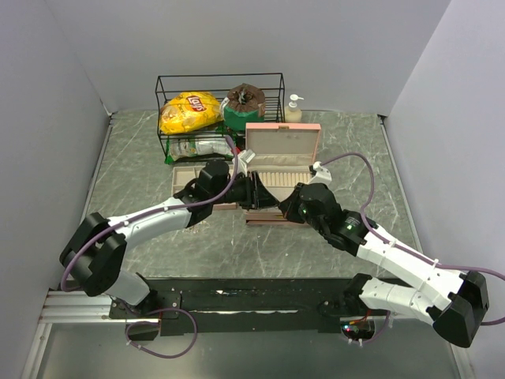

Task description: Organize the mixed jewelry

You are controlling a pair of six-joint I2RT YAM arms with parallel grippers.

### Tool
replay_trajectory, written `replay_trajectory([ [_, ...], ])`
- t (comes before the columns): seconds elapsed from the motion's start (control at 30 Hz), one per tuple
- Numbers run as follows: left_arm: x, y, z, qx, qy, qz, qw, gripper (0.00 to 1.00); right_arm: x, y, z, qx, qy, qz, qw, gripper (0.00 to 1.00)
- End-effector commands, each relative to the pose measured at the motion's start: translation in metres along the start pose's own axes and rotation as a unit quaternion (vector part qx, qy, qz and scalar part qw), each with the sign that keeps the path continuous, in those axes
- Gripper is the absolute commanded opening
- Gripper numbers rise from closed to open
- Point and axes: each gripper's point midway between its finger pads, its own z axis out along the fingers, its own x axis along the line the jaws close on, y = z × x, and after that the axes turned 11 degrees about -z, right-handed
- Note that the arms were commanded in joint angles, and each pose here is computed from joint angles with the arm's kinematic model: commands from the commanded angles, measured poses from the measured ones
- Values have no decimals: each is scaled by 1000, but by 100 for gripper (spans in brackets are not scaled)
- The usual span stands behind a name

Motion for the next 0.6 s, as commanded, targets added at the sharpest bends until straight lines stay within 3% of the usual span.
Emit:
replay_trajectory([
  [0.0, -23, 12, 4, -17, -21, 8, 1000, 43, 5, 15, -3, -28, 11, 14, 999, 1],
  [0.27, -19, 14, 3, -23, 3, 17, 1000, 33, 3, 17, -3, -32, 8, 14, 999, 1],
  [0.57, -11, 13, 4, -19, 40, 21, 999, 28, 3, 19, -2, -37, 5, 17, 999, 1],
])
